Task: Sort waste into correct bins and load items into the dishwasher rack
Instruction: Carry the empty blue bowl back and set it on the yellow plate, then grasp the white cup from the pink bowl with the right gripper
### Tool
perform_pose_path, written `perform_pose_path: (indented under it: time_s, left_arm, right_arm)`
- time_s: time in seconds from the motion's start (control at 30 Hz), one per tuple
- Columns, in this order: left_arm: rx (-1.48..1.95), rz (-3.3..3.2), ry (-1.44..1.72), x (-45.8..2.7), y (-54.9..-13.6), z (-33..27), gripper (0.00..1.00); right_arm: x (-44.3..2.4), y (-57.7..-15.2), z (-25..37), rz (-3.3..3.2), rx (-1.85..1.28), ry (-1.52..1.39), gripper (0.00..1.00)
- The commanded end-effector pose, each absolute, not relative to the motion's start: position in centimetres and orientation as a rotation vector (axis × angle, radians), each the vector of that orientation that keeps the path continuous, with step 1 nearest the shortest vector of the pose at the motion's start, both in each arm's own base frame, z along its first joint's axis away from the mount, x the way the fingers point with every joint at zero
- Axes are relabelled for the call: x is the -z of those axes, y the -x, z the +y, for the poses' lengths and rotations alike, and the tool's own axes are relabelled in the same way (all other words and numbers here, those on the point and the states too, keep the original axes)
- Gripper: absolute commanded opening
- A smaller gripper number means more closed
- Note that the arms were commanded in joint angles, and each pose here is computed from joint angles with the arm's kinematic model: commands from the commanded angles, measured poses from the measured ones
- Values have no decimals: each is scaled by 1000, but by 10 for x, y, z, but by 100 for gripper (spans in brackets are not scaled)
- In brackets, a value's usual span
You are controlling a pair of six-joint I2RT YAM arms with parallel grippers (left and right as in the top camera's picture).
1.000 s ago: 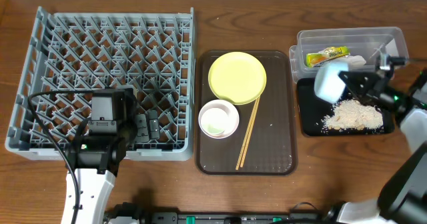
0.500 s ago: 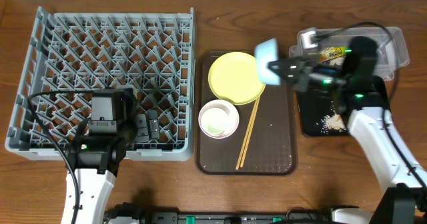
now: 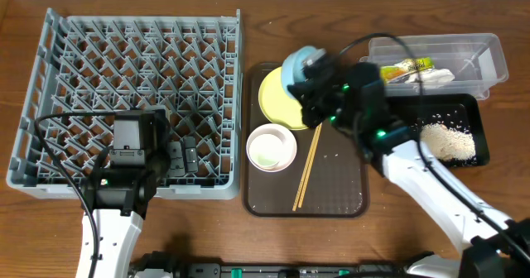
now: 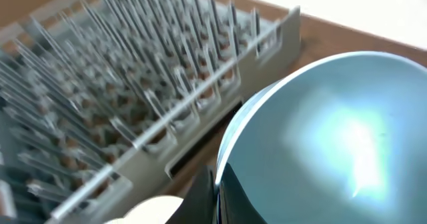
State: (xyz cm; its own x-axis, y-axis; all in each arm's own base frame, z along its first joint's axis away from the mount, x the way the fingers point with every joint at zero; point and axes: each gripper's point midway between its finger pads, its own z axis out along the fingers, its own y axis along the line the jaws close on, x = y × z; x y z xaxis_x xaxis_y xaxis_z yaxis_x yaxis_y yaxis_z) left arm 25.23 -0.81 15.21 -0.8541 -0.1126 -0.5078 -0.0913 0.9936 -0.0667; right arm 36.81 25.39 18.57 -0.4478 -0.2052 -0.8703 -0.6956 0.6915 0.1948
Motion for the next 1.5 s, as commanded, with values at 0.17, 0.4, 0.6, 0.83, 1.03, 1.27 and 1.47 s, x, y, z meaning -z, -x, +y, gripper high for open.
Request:
perform_pose_path:
  time_s: [0.17,0.4,0.6,0.83,1.03,1.27,1.47]
  left_arm:
    - [57,2574,159,-162,-257,-7,98]
    - [57,2575,159,-162,-257,-7,98]
    - [57,2575,159,-162,-257,-7,98]
    - [57,2575,160,-162,-257,-7,98]
    - [57,2575,160,-162,-257,-7,98]
    - [57,2575,160,-162,-257,-7,98]
    - [57,2575,160,-162,-257,-7,98]
  right_arm:
    - [-133,-386,252,2141,-485,793,1]
    - [-110,-403,261,2221,-480,809,1]
    - [-73,-400,261,2323,-476,831,1]
    - [-60,-392,263,2365,-476,850,23]
    - [-77,-384,258,2403,-474,856,40]
    - [-129,-354,265,2428,-636,894,53]
    - [-131,-331,272,2518,-767,824,46]
